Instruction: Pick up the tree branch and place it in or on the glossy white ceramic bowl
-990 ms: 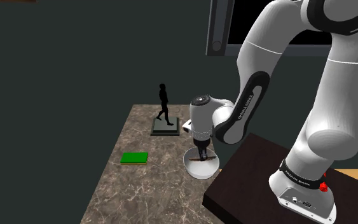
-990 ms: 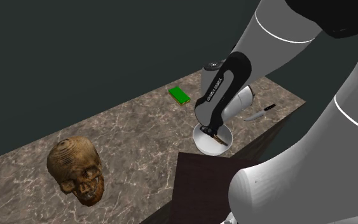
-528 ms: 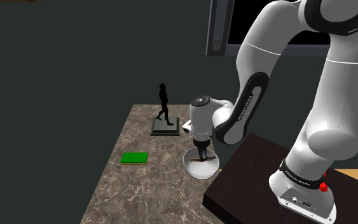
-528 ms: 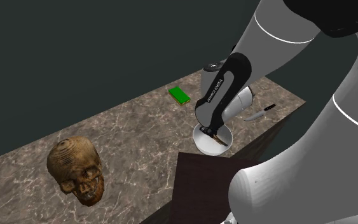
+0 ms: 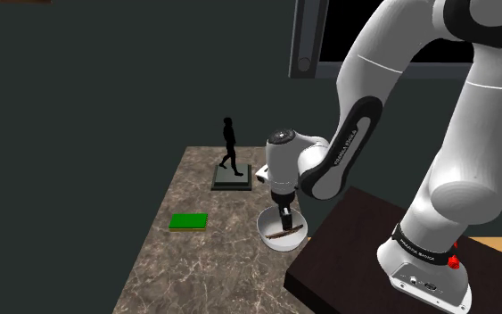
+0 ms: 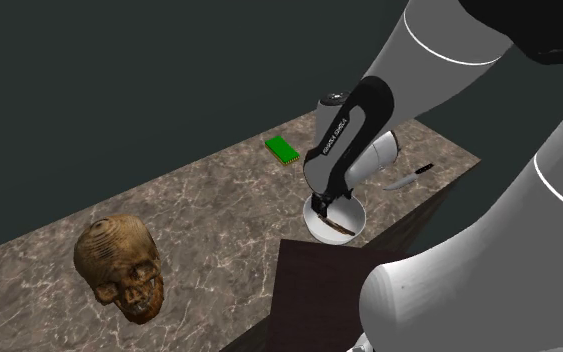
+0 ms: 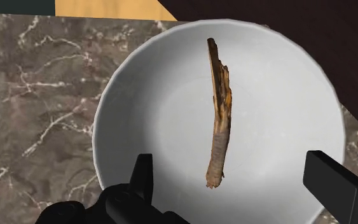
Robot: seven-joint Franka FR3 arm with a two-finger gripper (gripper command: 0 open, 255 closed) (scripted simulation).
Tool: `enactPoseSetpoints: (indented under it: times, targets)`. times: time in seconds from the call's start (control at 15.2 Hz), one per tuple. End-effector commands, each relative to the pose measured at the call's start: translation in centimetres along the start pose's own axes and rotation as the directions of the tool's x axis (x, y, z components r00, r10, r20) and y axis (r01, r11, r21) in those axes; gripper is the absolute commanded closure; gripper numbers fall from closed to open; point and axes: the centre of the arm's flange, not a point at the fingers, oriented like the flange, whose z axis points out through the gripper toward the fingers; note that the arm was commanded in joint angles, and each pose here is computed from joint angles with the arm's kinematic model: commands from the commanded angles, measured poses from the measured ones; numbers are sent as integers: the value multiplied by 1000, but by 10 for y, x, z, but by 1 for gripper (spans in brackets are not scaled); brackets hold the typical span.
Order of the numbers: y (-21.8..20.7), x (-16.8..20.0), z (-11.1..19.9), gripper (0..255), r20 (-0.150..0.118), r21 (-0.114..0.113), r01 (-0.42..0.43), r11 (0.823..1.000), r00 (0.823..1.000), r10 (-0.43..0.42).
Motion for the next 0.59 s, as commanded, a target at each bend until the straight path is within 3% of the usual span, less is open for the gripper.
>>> enactPoseSetpoints:
  times: [0.0,0.53]
  targets:
    - [-1,1,-24,0,0,2,-1,1000,1000,1]
    - [-1,1,-35,0,0,2,-1,1000,1000,1]
